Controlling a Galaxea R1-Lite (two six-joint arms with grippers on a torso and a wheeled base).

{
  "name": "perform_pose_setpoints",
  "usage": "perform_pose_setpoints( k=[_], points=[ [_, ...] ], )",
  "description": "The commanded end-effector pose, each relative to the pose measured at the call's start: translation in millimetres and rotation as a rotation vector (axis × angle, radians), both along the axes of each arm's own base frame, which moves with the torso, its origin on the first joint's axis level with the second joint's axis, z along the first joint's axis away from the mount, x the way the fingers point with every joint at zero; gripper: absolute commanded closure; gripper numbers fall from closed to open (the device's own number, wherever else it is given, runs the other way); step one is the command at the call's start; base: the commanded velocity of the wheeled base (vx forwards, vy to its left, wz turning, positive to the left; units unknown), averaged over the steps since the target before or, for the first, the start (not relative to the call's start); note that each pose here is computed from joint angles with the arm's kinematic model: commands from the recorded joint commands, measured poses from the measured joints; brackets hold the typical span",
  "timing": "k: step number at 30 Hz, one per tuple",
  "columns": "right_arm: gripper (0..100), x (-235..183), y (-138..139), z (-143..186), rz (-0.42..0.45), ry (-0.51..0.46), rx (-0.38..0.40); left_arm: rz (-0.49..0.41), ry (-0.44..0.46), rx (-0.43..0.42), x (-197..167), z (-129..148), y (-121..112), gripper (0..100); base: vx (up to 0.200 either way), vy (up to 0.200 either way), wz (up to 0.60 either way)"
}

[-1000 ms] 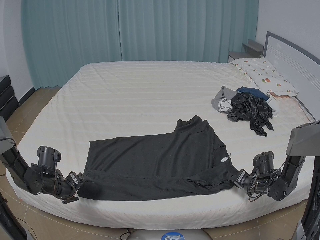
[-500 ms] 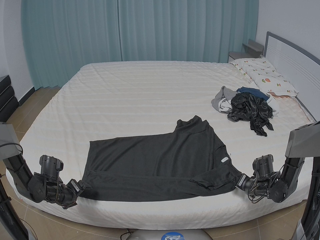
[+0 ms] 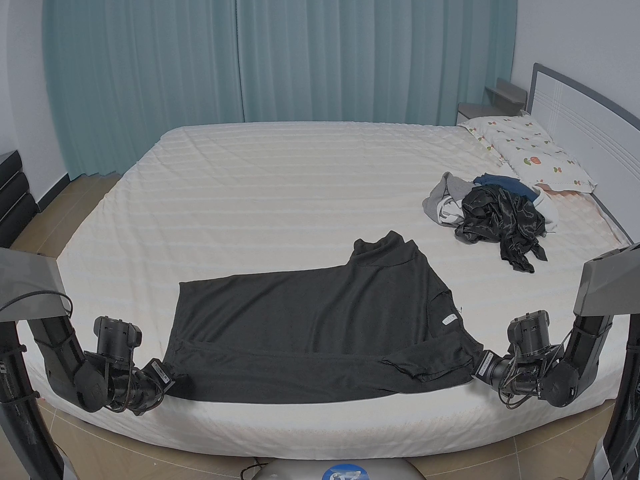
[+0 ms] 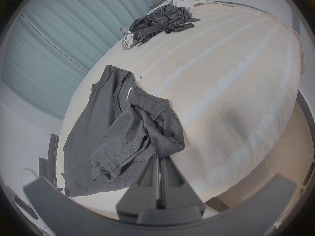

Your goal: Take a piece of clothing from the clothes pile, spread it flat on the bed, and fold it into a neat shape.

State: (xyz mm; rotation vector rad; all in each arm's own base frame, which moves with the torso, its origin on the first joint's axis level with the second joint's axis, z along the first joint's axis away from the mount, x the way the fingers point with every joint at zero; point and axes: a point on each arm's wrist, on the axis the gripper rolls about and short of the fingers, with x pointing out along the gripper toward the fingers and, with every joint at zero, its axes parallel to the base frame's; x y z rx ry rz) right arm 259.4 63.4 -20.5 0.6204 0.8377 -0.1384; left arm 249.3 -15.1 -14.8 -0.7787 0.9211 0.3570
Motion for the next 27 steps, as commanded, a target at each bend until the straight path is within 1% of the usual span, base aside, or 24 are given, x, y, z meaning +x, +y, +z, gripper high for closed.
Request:
perform_pose_setpoints(
  k=[1, 7, 13, 18, 21, 24, 26, 27],
  points=[
    [100, -4, 0, 1, 0.018, 0.004, -0.014, 0.013, 0.027, 0.032, 5, -13, -1, 100, 0.0, 0.0, 0.0],
    [100, -7, -1, 1, 0.025, 0.01, -0.023, 0.019, 0.029, 0.039, 3, -13, -1, 100, 0.0, 0.0, 0.0],
    [100, -15, 1, 14, 0.051, -0.004, -0.029, 0.044, -0.001, 0.051, 3, -5, 3, 100, 0.0, 0.0, 0.0],
    [100, -22, 1, 19, 0.079, 0.04, -0.058, 0.071, -0.035, 0.055, 4, 4, 12, 100, 0.0, 0.0, 0.0],
    [100, -25, 0, 19, 0.095, 0.053, -0.073, 0.08, -0.041, 0.057, 3, 7, 14, 100, 0.0, 0.0, 0.0],
    [100, -29, 0, 16, 0.113, 0.07, -0.089, 0.071, -0.035, 0.065, 2, 6, 15, 100, 0.0, 0.0, 0.0],
    [100, -32, 3, 14, 0.133, 0.082, -0.098, 0.041, -0.02, 0.087, -2, 5, 15, 100, 0.0, 0.0, 0.0],
    [100, -32, 3, 14, 0.135, 0.082, -0.097, 0.04, -0.018, 0.088, -2, 5, 15, 100, 0.0, 0.0, 0.0]
  ],
)
